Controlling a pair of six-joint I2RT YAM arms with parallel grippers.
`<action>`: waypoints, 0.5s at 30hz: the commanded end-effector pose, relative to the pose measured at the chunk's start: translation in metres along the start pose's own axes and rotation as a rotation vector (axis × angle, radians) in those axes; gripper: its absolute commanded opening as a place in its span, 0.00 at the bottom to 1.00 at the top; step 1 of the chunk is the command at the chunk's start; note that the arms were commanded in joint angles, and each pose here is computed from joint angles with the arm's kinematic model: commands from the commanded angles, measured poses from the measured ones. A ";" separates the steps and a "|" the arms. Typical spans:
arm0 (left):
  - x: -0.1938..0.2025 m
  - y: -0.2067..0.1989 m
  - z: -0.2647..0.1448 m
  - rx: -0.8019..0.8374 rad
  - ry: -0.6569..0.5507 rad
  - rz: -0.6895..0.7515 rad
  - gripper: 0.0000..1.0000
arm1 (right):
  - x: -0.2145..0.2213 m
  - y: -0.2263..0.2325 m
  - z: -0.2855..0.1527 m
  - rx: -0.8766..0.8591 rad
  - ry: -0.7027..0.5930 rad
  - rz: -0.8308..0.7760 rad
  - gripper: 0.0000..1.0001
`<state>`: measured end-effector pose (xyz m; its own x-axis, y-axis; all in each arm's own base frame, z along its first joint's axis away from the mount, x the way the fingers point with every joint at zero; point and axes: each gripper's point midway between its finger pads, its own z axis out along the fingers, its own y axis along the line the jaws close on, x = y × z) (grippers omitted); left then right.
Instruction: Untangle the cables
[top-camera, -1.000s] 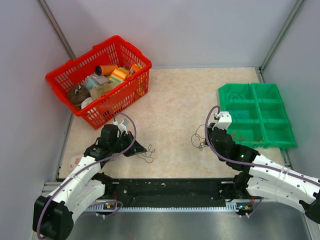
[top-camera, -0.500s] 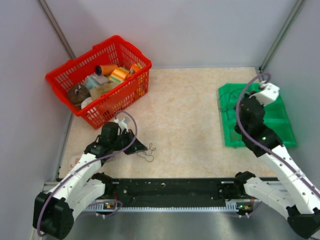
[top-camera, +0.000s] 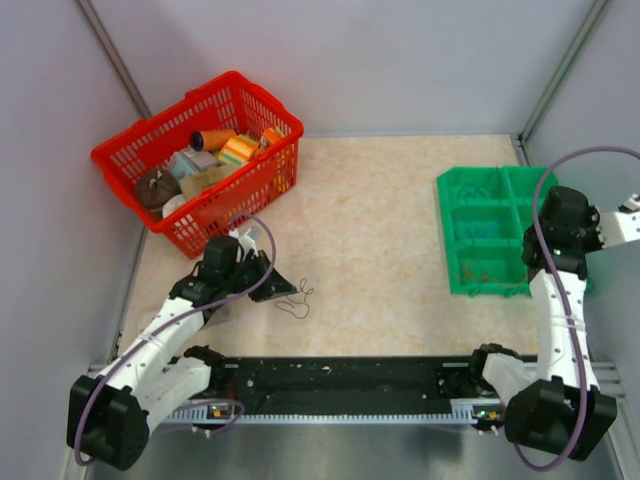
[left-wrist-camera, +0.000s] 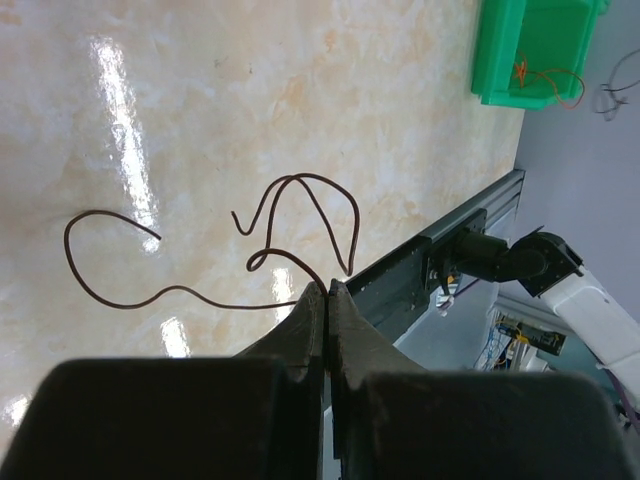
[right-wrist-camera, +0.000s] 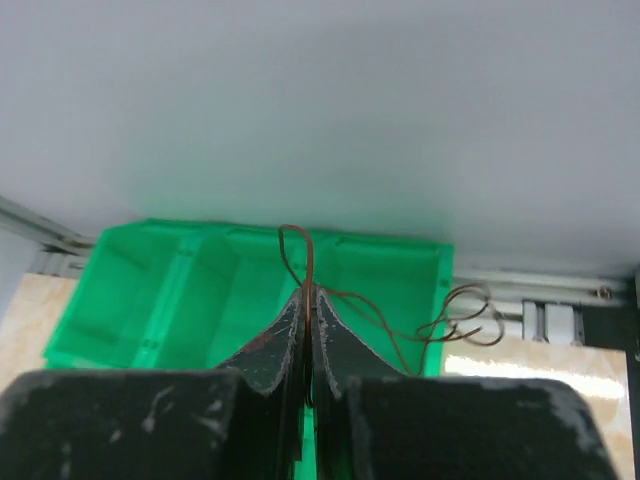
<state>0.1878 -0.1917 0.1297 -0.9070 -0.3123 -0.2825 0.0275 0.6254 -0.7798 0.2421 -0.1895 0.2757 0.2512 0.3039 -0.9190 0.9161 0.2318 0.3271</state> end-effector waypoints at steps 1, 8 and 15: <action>-0.011 -0.026 -0.001 0.061 0.000 0.027 0.00 | 0.046 -0.009 0.018 0.034 0.105 0.128 0.00; -0.006 -0.034 0.002 0.047 0.008 0.035 0.00 | 0.094 -0.013 0.025 0.032 0.220 0.100 0.00; 0.004 -0.035 0.006 0.052 0.019 0.036 0.00 | 0.071 -0.004 0.017 -0.040 0.215 0.032 0.39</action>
<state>0.1803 -0.2138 0.1401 -0.9295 -0.2635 -0.2583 0.0438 0.6163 -0.7863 0.2542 -0.1821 0.1667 0.1737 0.5242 -0.8337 0.9293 0.1928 0.3149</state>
